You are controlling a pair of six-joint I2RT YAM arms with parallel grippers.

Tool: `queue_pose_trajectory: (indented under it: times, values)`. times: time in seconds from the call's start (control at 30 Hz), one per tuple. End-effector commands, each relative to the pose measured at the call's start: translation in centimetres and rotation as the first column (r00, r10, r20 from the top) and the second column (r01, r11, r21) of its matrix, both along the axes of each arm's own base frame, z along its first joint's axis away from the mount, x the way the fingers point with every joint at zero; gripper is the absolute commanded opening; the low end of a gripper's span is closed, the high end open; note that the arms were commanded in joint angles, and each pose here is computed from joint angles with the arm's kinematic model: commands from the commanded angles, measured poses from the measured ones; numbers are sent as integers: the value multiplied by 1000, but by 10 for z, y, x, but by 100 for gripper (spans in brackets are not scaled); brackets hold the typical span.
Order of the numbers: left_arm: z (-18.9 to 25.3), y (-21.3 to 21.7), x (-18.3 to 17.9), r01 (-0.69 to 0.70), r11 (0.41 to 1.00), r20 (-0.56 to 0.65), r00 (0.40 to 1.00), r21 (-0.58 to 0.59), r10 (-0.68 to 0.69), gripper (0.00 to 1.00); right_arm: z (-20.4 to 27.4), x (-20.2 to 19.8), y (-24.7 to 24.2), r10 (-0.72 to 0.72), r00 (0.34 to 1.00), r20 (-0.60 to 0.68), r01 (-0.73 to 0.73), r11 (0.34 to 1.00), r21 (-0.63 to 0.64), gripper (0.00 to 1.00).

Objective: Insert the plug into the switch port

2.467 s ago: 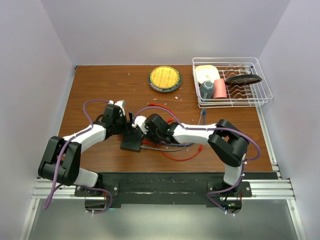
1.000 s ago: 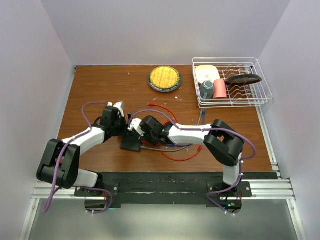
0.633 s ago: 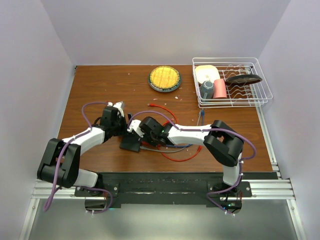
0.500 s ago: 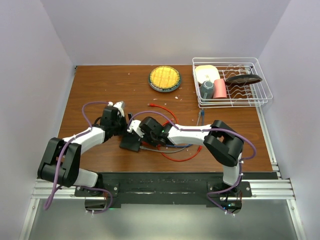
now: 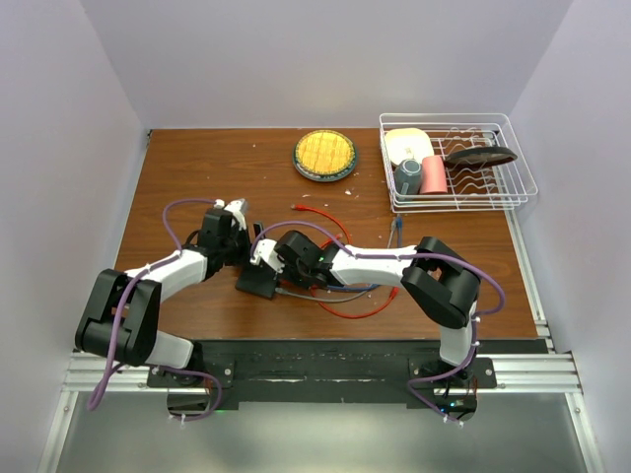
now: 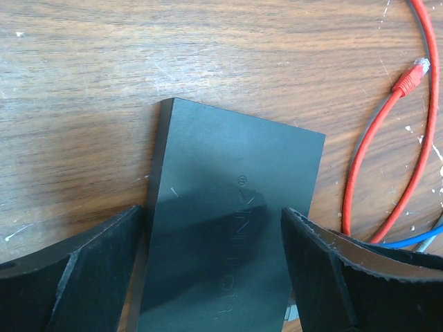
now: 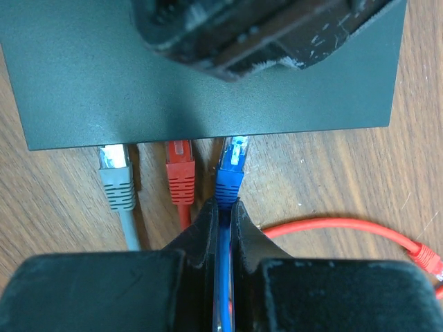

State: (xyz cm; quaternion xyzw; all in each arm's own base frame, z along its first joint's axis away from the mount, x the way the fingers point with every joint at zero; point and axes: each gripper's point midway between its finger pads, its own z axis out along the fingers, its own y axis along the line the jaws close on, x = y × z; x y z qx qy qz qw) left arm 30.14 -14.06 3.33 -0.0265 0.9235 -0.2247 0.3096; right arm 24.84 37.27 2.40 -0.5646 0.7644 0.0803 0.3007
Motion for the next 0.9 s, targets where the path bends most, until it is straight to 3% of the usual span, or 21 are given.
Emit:
queue_pose_trajectory:
  times: [0.0, 0.6, 0.87]
  values:
    - [10, -14, 6, 57, 997, 29, 998, -46, -56, 87, 30, -2, 29, 94, 994, 61, -100, 989, 105, 0]
    - [29, -37, 17, 168, 977, 118, 981, -130, -153, 77, 43, 2, 33, 101, 990, 95, -113, 986, 124, 0]
    - [29, -46, 12, 216, 962, 115, 973, -169, -199, 71, 45, 18, 37, 6, 992, 126, -24, 990, 141, 0]
